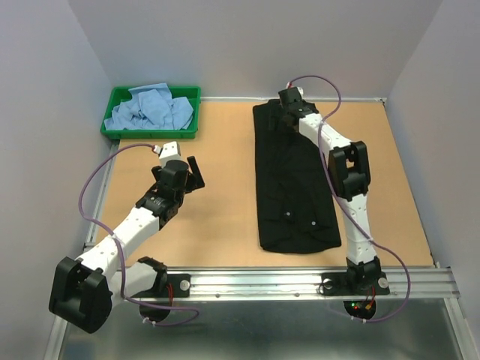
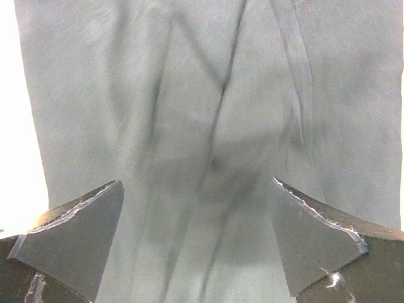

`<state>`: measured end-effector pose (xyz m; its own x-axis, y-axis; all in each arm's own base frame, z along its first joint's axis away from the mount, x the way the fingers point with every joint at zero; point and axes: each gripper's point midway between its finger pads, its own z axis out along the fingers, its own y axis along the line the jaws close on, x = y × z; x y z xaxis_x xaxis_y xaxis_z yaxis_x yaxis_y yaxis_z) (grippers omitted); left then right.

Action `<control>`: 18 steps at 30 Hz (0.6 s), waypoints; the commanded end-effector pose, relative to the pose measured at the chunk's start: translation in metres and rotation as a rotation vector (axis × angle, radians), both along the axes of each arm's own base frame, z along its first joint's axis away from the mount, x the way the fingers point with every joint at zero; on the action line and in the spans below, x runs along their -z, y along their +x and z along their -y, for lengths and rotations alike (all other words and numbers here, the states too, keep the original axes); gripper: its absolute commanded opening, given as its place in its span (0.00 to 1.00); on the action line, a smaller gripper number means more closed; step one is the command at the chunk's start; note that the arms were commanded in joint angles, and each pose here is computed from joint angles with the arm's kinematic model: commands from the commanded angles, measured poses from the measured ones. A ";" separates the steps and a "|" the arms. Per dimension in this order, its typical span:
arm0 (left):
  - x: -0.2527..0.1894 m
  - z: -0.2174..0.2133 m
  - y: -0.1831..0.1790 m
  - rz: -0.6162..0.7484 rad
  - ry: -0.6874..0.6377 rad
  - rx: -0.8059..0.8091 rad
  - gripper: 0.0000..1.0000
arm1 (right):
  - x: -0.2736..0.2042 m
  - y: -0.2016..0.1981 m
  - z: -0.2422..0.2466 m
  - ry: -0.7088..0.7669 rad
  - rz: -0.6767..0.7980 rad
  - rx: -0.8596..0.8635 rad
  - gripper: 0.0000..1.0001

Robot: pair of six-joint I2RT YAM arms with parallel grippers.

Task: Fold and stack the long sleeve shirts
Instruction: Fold the shirt

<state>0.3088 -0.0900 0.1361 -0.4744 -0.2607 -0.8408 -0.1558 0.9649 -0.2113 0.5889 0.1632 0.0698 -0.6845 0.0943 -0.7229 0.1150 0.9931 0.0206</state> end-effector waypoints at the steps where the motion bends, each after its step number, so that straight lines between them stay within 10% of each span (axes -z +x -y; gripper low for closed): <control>1: -0.016 0.006 0.006 0.048 -0.037 0.009 0.91 | -0.097 -0.027 0.001 0.015 0.133 -0.011 1.00; 18: 0.001 0.116 -0.039 -0.134 -0.261 0.364 0.90 | -0.032 -0.262 0.063 0.085 -0.145 -0.019 0.72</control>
<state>0.2803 -0.1690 0.1277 -0.6330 -0.2355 -0.7375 0.0956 0.9215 -0.3764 0.3520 0.0968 0.0985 -0.7908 0.0895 -0.6055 0.1118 0.9937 0.0007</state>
